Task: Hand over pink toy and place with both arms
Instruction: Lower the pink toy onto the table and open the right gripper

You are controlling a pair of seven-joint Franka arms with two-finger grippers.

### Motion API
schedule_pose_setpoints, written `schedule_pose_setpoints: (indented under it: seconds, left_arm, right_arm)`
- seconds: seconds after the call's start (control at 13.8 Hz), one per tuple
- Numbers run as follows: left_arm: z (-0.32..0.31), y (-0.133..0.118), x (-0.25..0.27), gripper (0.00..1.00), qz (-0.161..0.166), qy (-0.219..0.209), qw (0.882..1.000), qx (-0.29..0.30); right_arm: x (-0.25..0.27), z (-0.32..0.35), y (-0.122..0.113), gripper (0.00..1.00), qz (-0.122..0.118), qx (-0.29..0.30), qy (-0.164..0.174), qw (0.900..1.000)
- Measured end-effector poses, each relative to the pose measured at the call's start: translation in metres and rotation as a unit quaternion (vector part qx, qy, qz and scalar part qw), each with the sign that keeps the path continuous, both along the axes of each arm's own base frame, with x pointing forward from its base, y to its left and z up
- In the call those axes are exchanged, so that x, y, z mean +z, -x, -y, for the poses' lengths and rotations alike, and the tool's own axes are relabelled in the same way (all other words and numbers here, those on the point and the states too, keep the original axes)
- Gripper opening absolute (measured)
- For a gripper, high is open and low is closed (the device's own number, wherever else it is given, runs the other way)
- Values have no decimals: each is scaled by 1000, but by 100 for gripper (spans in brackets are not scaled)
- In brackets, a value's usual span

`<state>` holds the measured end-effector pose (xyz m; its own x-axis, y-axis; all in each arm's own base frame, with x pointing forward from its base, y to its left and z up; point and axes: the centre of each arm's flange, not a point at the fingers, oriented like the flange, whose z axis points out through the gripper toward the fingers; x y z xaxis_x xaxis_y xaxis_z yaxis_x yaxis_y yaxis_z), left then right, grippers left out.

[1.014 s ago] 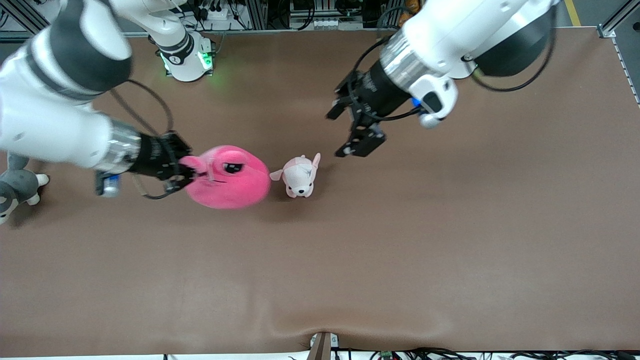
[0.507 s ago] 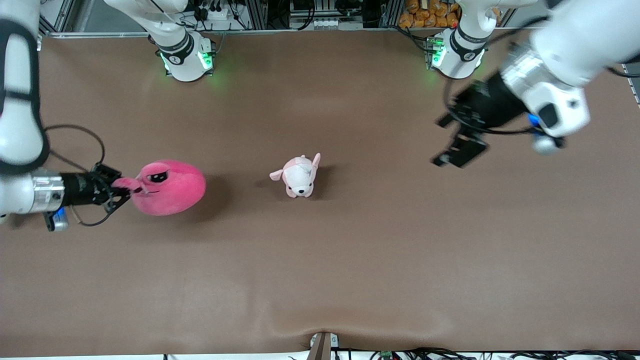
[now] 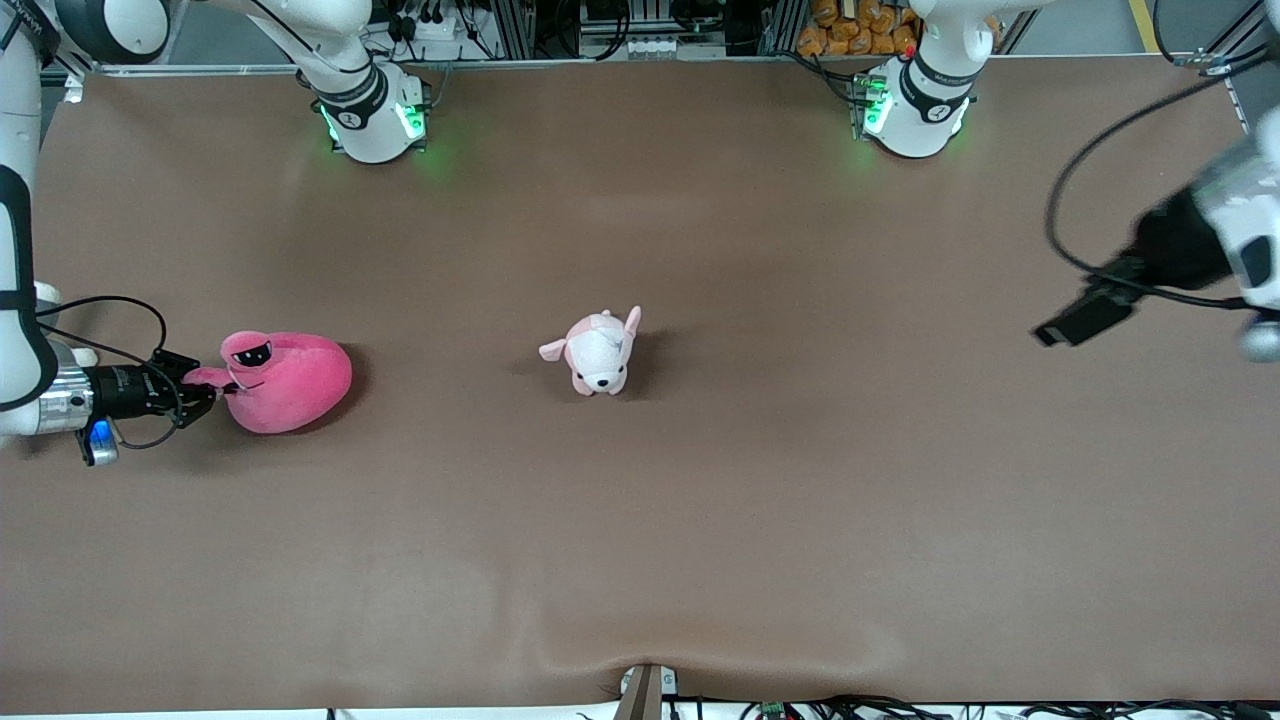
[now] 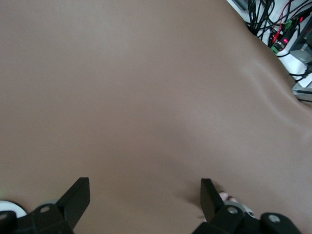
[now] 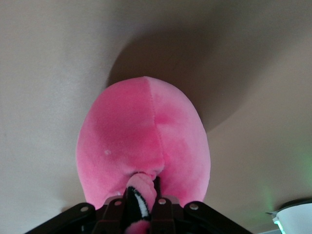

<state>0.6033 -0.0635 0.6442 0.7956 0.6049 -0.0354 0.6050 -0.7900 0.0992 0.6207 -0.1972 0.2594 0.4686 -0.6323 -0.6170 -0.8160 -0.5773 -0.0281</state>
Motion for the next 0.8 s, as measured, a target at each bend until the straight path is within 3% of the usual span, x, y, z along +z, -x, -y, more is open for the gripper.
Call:
schedule_pose_setpoints:
  seconds: [0.22, 0.36, 0.51, 0.58, 0.8]
  left_arm:
    - [-63, 0, -2, 100, -7, -4, 999, -33]
    - [-74, 1, -3, 100, -9, -22, 998, -64]
    - [-64, 2, -3, 100, -11, -39, 995, -88]
    - [-56, 4, -4, 100, -17, -39, 994, -97]
    - [-39, 9, -1, 100, -22, -41, 990, -136]
  right_arm:
    - [90, -27, -27, 48, 18, 80, 30, 996]
    - [184, -56, -36, 72, 50, 121, 44, 990]
    - [261, -89, -29, 93, 87, 150, 63, 983]
    - [293, -103, -21, 100, 108, 167, 68, 978]
    - [372, -130, 23, 100, 151, 255, 60, 953]
